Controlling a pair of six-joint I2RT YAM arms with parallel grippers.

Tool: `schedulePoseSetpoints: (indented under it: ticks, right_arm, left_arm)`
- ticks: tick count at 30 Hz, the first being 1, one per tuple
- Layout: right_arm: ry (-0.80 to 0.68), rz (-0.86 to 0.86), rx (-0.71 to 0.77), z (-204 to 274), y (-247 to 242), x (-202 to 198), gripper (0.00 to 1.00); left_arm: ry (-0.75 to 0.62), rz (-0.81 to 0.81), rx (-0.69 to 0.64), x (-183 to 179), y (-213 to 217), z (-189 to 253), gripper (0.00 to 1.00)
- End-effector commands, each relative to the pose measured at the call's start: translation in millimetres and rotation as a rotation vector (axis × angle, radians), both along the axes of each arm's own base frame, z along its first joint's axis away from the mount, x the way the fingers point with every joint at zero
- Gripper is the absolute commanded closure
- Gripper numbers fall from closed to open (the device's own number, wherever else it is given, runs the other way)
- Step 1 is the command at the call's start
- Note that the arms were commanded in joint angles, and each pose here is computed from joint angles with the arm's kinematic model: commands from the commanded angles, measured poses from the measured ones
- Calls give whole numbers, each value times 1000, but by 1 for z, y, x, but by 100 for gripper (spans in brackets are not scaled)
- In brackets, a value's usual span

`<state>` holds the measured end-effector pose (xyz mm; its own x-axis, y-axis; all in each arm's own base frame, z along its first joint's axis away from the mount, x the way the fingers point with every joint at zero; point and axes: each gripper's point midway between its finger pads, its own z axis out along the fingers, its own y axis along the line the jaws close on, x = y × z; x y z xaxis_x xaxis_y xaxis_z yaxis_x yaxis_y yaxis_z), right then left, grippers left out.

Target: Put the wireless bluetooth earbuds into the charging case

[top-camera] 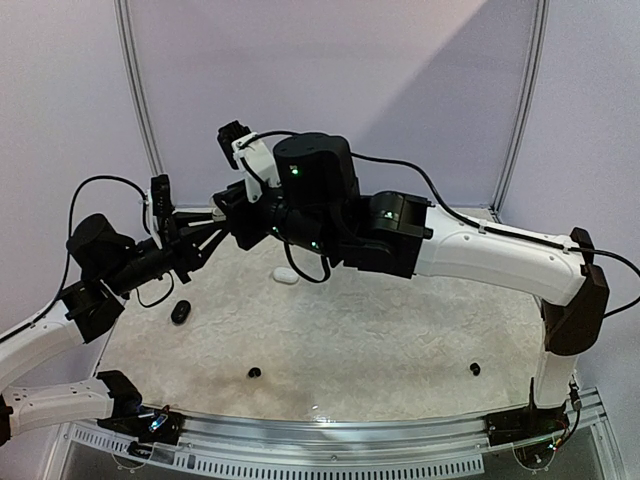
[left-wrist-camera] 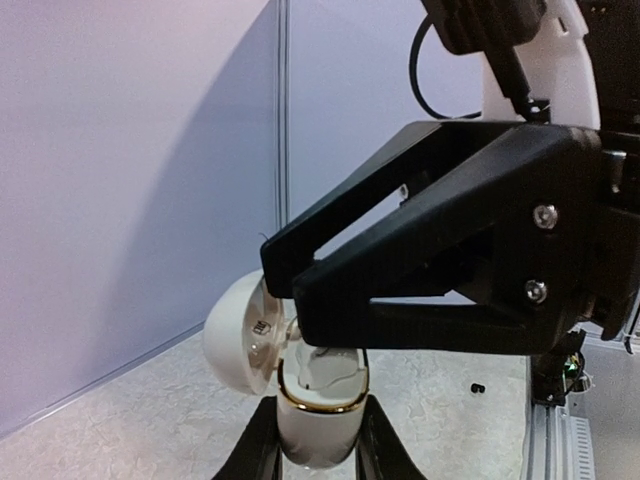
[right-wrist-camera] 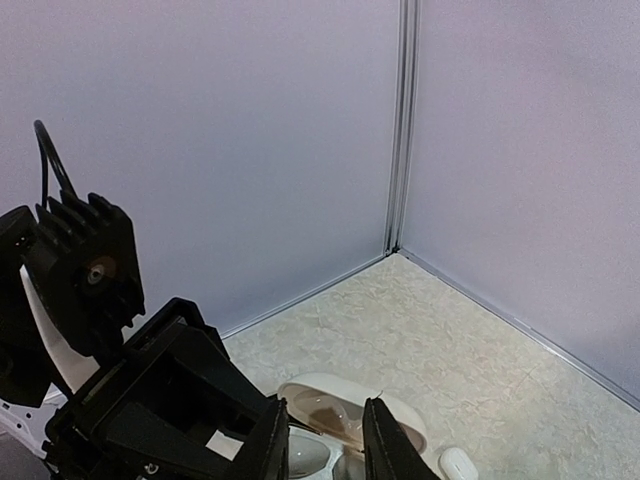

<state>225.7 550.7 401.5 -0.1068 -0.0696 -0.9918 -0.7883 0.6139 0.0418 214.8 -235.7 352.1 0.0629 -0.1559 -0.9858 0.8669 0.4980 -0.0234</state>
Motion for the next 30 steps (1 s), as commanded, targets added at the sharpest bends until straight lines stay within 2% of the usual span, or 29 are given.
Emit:
schedulePoseSetpoints:
  ticks: [1,6,9,10,14,16,23,26,30]
  right_arm:
    - [22,-3,-59,-19,4,8,73]
    - [-4,108,-1,15,10,-9,71]
    - [-19,146,23,33,6,-16,70]
    - [-19,149,33,40,2,-17,70]
    - [40,88,75,46,-18,-4,70]
    - [83,12,61,33,-26,9,70]
    - [204,-81,-65,-46,-6,26,70]
    - [248,-108,-120,-75,-5,29,72]
    - [297,-107,-185,-103,-7,25,73]
  left_arm:
    - [-34,-20,-50,-7,-1,22,100]
    - [95,14,-12,4,-2,-4,100]
    - [107,44,105,10,-3,-33,100]
    - [69,49,170,10,-3,-42,100]
    - [-363,41,570,2,1,-72,100]
    - [-541,91,696,8,8,-72,100]
    - [-941,193,862,15,11,-58,100]
    - [-1021,261,910,23,14,-55,100]
    - [-925,310,882,31,20,-44,100]
